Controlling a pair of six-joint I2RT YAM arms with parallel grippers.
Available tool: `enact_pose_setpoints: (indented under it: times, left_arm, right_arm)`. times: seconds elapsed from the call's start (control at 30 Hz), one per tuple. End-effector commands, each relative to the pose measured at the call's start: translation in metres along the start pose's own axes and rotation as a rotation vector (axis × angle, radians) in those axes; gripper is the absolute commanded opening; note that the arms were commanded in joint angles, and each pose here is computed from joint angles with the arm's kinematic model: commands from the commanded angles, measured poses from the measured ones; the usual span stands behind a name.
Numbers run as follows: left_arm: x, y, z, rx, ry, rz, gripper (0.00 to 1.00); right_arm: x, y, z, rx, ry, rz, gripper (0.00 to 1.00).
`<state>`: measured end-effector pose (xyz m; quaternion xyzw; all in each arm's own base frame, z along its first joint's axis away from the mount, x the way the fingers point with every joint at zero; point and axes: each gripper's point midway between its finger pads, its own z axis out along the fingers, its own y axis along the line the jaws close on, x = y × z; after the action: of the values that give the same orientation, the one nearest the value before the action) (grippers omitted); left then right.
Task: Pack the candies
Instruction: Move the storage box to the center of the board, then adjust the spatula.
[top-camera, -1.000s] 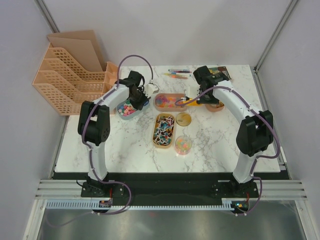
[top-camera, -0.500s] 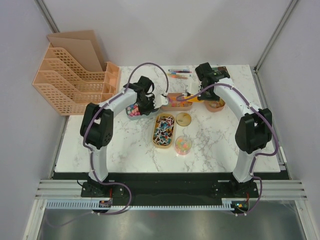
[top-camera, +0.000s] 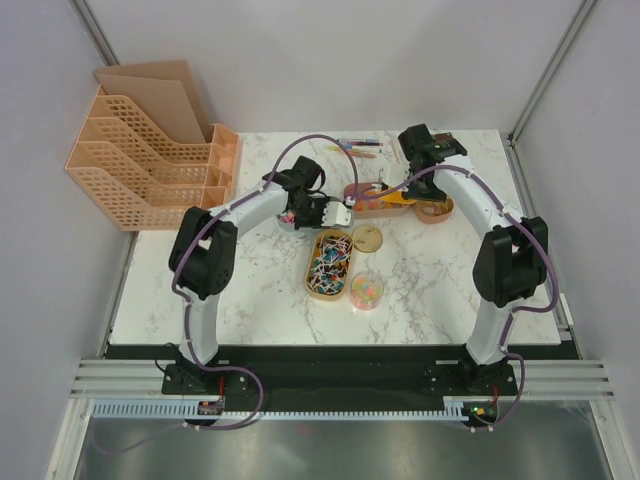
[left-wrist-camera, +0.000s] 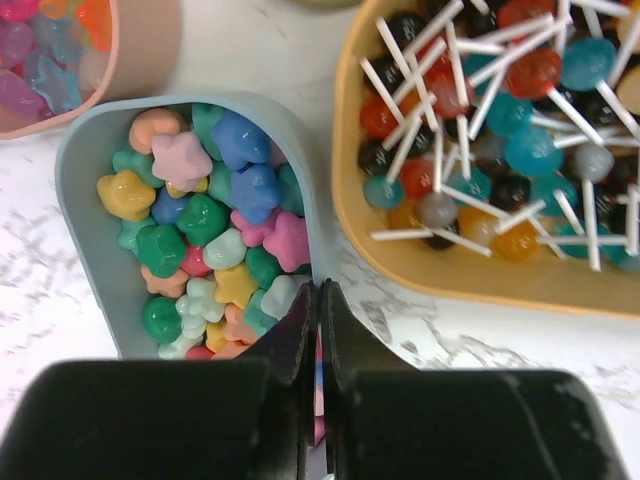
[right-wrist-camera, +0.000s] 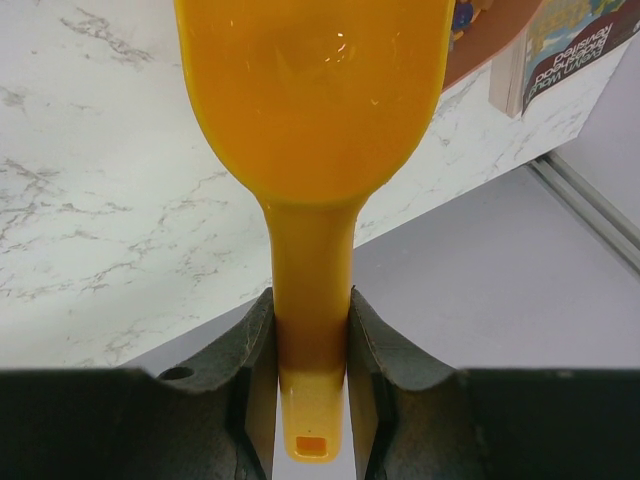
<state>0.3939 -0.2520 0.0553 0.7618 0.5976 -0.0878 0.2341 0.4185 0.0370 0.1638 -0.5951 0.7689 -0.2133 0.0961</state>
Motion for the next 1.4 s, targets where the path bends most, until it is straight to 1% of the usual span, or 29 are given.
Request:
enact_pose_setpoints:
  times: [0.0, 0.17, 0.37, 0.43, 0.47, 0.5, 0.53, 0.57, 0.6, 0.63, 0.67, 0.7, 0.73, 0.77, 0.8, 0.83, 0.87, 0.9, 0.93, 0.97, 1.0, 1.03, 1.07, 1.1, 1.17, 1.27, 1.37]
  left_arm:
    - [-0.042, 0.036, 0.015, -0.104, -0.139, 0.185, 0.02]
    - [-0.064, 0.053, 0.024, -0.176, -0.208, 0.205, 0.02]
    - [-0.094, 0.071, 0.027, -0.25, -0.295, 0.148, 0.02]
    - [-0.104, 0.084, 0.017, -0.299, -0.33, 0.092, 0.21]
    - [-0.107, 0.089, 0.01, -0.317, -0.343, 0.032, 0.31]
    - [-0.112, 0.102, -0.004, -0.364, -0.34, 0.005, 0.37]
    - [-0.111, 0.109, -0.013, -0.386, -0.336, -0.033, 0.49]
    - [-0.109, 0.114, -0.023, -0.402, -0.337, -0.097, 0.53]
    - [-0.107, 0.119, -0.033, -0.421, -0.332, -0.13, 0.56]
    - [-0.104, 0.125, -0.051, -0.457, -0.323, -0.167, 0.62]
    - [-0.095, 0.129, -0.062, -0.478, -0.326, -0.25, 0.66]
    - [-0.087, 0.133, -0.072, -0.499, -0.324, -0.298, 0.71]
    - [-0.078, 0.136, -0.091, -0.526, -0.329, -0.35, 0.76]
    - [-0.074, 0.136, -0.099, -0.527, -0.349, -0.434, 0.75]
    - [-0.072, 0.134, -0.104, -0.513, -0.366, -0.473, 0.71]
    - [-0.07, 0.132, -0.111, -0.506, -0.384, -0.511, 0.47]
    - [-0.062, 0.129, -0.113, -0.483, -0.396, -0.584, 0.27]
    - [-0.065, 0.127, -0.114, -0.448, -0.432, -0.604, 0.05]
    - [-0.06, 0.125, -0.113, -0.424, -0.442, -0.646, 0.02]
    - [-0.061, 0.123, -0.109, -0.389, -0.467, -0.701, 0.02]
    - [-0.07, 0.123, -0.113, -0.349, -0.517, -0.715, 0.02]
    - [-0.071, 0.125, -0.115, -0.327, -0.544, -0.748, 0.02]
    - [-0.071, 0.124, -0.106, -0.274, -0.568, -0.817, 0.02]
    - [-0.086, 0.127, -0.114, -0.229, -0.627, -0.812, 0.02]
    - [-0.1, 0.13, -0.113, -0.143, -0.689, -0.855, 0.02]
    - [-0.112, 0.129, -0.112, -0.065, -0.734, -0.894, 0.02]
    - [-0.121, 0.127, -0.108, -0.034, -0.749, -0.881, 0.02]
  right_arm:
    - [0.014, -0.008, -0.022, 0.06, 0.004, 0.031, 0.01]
    - [0.025, 0.001, -0.031, 0.049, 0.019, 0.034, 0.0]
    - [0.045, 0.01, -0.042, 0.039, 0.028, 0.03, 0.0]
    - [0.049, 0.011, -0.041, 0.032, 0.031, 0.038, 0.0]
    - [0.051, 0.012, -0.041, 0.028, 0.031, 0.042, 0.0]
    - [0.051, 0.012, -0.04, 0.025, 0.029, 0.046, 0.0]
    - [0.052, 0.012, -0.038, 0.016, 0.017, 0.057, 0.0]
    - [0.05, 0.012, -0.035, 0.01, 0.01, 0.069, 0.0]
    - [0.047, 0.01, -0.034, 0.01, -0.005, 0.078, 0.0]
    - [0.044, 0.009, -0.032, 0.01, -0.02, 0.09, 0.01]
    - [0.036, 0.009, -0.027, -0.006, -0.046, 0.09, 0.0]
    - [0.03, 0.005, -0.028, 0.001, -0.07, 0.103, 0.01]
    - [0.026, 0.001, -0.027, 0.005, -0.087, 0.107, 0.0]
    - [0.017, 0.002, -0.022, -0.016, -0.111, 0.109, 0.0]
    - [0.011, -0.006, -0.025, -0.002, -0.13, 0.115, 0.0]
    - [0.005, -0.007, -0.026, -0.003, -0.145, 0.11, 0.01]
    - [-0.006, -0.009, -0.028, -0.011, -0.181, 0.104, 0.0]
    - [-0.012, -0.008, -0.029, -0.021, -0.204, 0.09, 0.0]
    - [-0.021, -0.008, -0.031, -0.021, -0.222, 0.063, 0.0]
    - [-0.028, -0.008, -0.033, -0.023, -0.243, 0.048, 0.0]
    - [-0.033, -0.006, -0.033, -0.027, -0.245, 0.031, 0.0]
    - [-0.041, -0.004, -0.034, -0.026, -0.253, -0.002, 0.0]
    - [-0.046, -0.003, -0.033, -0.03, -0.254, -0.018, 0.0]
    - [-0.051, -0.002, -0.033, -0.032, -0.261, -0.028, 0.0]
    - [-0.061, -0.004, -0.033, -0.029, -0.272, -0.045, 0.0]
    - [-0.074, -0.013, -0.03, -0.021, -0.29, -0.032, 0.01]
    - [-0.09, -0.021, -0.025, -0.018, -0.309, -0.002, 0.0]
